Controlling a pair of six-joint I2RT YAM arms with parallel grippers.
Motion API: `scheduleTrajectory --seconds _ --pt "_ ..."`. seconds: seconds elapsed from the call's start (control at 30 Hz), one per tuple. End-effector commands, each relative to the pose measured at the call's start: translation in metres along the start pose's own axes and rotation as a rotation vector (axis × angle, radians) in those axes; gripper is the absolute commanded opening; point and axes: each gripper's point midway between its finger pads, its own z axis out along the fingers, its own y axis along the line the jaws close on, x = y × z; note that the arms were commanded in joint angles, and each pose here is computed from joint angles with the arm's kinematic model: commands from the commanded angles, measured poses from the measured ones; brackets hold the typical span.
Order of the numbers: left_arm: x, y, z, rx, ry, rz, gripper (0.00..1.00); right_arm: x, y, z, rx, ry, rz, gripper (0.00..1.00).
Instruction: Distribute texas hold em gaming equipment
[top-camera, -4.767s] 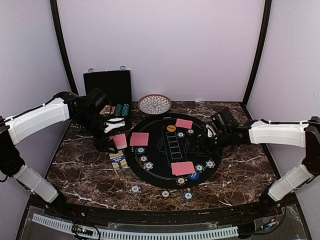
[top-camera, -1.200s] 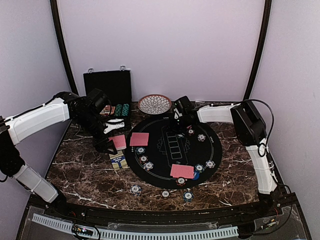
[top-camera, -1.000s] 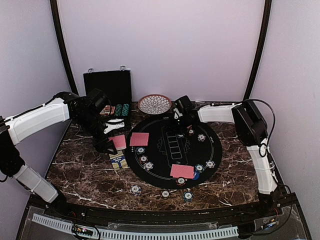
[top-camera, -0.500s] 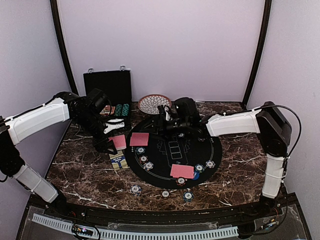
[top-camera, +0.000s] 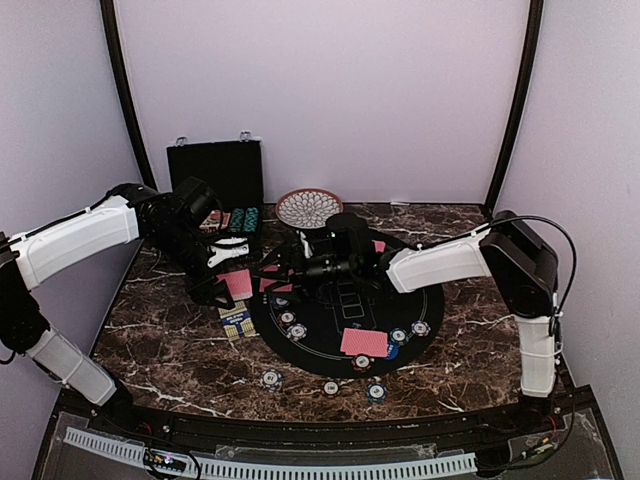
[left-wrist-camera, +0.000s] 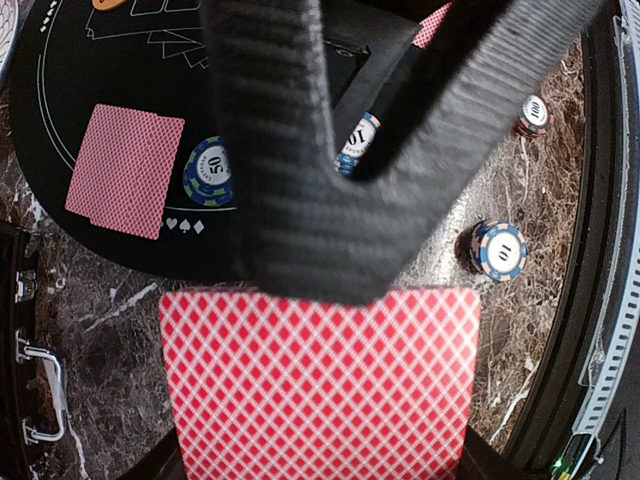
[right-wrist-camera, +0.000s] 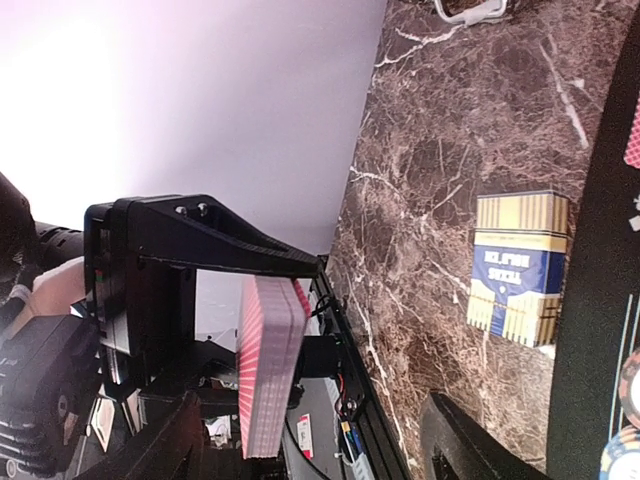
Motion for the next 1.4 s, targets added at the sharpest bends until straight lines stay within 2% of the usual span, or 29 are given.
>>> scheduleTrajectory --seconds 0.0,0.6,0.77,1.1,1.37 --pt "-0.009 -0.004 -0.014 -0.005 -0.043 0.021 0.0 0.0 0.029 0.011 -0.092 0.018 -0.037 0.75" --pt "-0.008 -0.006 -0.014 0.001 -0.046 0.02 0.0 0.021 0.027 0.055 -0.106 0.136 -0.006 0.75" --pt "-0.008 -0.006 -0.014 0.0 -0.046 0.02 0.0 0.021 0.014 0.06 -0.079 0.145 0.024 0.73" --pt "-0.008 -0.007 -0.015 0.002 -0.047 0.024 0.0 0.005 -0.024 0.037 0.012 0.079 0.078 0.65" --pt "-0.008 -0.007 -0.014 0.005 -0.047 0.021 0.0 0.0 -0.029 0.014 0.057 0.05 0.063 0.62"
